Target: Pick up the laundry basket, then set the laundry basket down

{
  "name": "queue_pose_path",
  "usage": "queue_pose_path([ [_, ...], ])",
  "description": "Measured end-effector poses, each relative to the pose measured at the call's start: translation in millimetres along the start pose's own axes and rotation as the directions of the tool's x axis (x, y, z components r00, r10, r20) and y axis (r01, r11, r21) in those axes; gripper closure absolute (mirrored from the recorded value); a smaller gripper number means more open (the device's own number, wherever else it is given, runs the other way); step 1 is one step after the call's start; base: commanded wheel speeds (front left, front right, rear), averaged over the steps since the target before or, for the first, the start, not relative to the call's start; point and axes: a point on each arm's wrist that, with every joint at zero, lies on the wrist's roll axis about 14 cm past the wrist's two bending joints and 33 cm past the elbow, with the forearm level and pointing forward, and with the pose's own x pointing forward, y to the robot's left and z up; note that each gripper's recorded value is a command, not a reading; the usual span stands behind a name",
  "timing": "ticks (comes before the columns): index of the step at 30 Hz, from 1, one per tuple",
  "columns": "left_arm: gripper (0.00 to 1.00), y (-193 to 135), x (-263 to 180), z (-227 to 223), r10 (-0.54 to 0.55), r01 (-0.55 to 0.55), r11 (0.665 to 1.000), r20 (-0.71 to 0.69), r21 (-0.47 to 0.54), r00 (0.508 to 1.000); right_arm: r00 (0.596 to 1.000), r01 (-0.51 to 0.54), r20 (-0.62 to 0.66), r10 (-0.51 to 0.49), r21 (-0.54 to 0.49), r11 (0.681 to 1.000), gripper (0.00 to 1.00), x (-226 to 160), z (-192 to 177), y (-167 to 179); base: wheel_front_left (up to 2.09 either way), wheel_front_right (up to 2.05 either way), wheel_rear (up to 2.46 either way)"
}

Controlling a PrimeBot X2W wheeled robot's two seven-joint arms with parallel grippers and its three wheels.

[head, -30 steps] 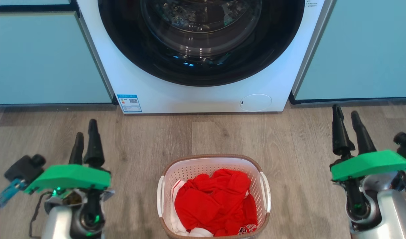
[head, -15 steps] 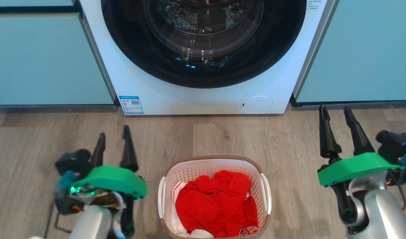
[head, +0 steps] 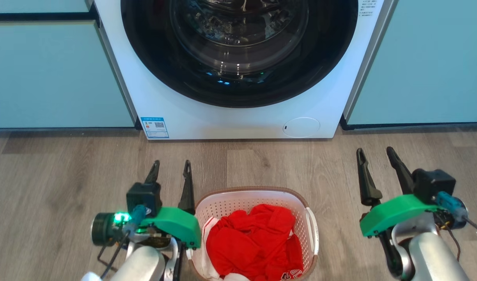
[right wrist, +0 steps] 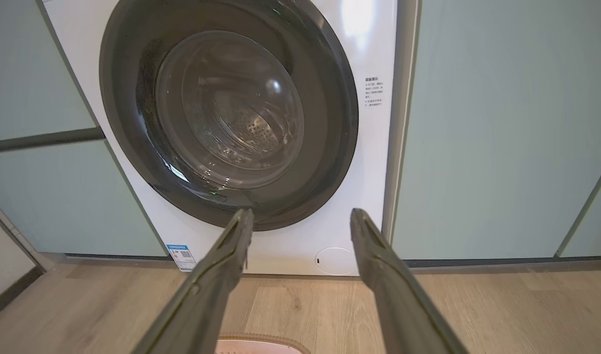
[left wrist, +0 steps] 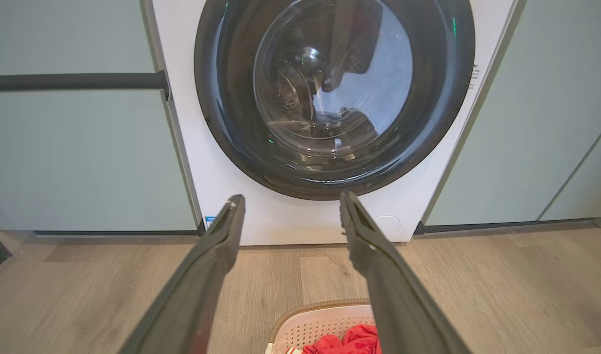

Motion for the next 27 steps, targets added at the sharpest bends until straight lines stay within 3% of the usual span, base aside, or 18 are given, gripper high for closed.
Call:
queue_pose_path([
  [12,0.00,-7.5,3.1,22.3,-0.018,0.015,1.000,0.099,0.026,0.995,0.998,-0.055,-0.003,0.056,-0.141,0.988,0.00,-0.9,-2.4,12.5,0.00,0.00,0.00],
  [20,0.00,3.3,8.3,55.3,0.022,-0.017,1.000,0.215,-0.025,0.976,0.989,-0.092,0.095,0.114,-0.211,0.973,0.00,6.3,25.9,27.8,0.00,0.00,0.00],
  [27,0.00,11.4,5.4,61.0,0.039,-0.053,0.998,0.257,0.046,0.966,0.983,-0.106,0.116,0.145,-0.290,0.951,0.00,5.9,32.1,34.1,0.00,0.00,0.00],
])
